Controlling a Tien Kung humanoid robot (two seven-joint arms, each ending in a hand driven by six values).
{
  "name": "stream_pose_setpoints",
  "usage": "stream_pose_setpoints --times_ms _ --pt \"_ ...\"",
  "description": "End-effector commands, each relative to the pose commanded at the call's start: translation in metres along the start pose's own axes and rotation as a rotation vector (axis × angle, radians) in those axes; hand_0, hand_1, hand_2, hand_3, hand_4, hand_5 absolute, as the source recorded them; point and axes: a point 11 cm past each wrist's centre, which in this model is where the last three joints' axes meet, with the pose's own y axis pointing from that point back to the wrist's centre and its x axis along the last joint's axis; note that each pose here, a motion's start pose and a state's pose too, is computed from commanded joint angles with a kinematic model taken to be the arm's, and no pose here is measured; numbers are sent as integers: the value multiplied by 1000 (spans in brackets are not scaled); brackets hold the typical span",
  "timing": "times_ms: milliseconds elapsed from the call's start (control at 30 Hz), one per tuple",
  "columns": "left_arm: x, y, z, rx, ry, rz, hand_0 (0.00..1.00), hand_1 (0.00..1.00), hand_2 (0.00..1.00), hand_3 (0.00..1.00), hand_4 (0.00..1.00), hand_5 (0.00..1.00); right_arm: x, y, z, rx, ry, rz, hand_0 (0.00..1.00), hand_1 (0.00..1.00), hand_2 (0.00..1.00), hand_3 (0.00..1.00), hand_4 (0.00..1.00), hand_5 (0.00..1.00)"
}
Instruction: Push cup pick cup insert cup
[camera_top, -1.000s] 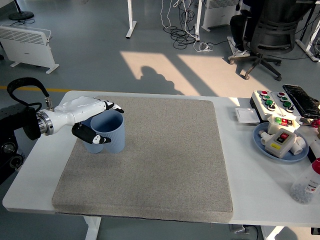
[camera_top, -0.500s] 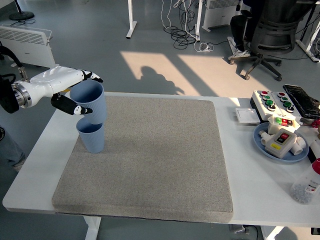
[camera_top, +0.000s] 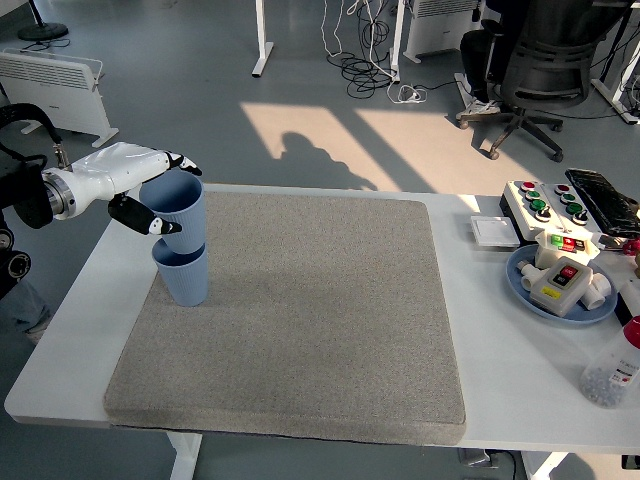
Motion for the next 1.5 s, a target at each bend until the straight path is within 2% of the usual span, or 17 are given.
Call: stream_pose_setpoints --times_ms 400,567,600,767,800,967,1000,1167,1200,1367,1400,1500 --pt "-7 -2 -9 23 11 -24 457 566 629 526 640 67 0 0 -2 4 0 0 687 607 641 558 96 412" --pt "-11 -4 -8 6 46 -29 457 566 629 526 640 67 -1 0 -2 4 1 -1 687 607 641 558 96 412" --pt "-12 -4 -8 1 54 -30 502 637 697 533 628 38 -1 0 -2 4 1 -1 687 607 641 557 96 411" --pt "-16 -6 -7 -10 75 -33 502 637 697 533 628 38 -1 0 -2 5 2 -1 687 607 641 557 96 411" --pt "-16 -6 -7 -11 77 -33 686 779 856 653 653 31 -1 0 -2 5 2 -1 687 608 641 558 97 411" --pt "-22 -7 -8 -17 93 -46 686 779 856 653 653 31 0 0 -3 6 2 0 687 608 641 558 97 411" --pt "-23 -7 -8 -20 98 -46 817 874 969 854 823 197 0 0 -3 6 2 0 687 607 641 558 97 411" --pt "-25 -9 -10 -12 84 -46 817 874 969 854 823 197 0 0 -3 6 1 0 687 607 641 558 97 411" --pt "-25 -9 -11 -10 82 -43 898 933 998 932 887 265 0 0 -3 7 2 0 687 607 641 559 97 410" --pt "-26 -9 -15 6 75 -30 898 933 998 932 887 265 0 0 -3 6 2 0 687 607 641 559 97 410" --pt "-27 -9 -16 8 75 -29 924 955 998 983 945 347 0 0 -3 6 2 0 687 606 640 558 97 410" --pt "-28 -9 -18 12 81 -24 924 955 998 983 945 347 0 0 -3 5 2 0 687 606 640 558 97 410"
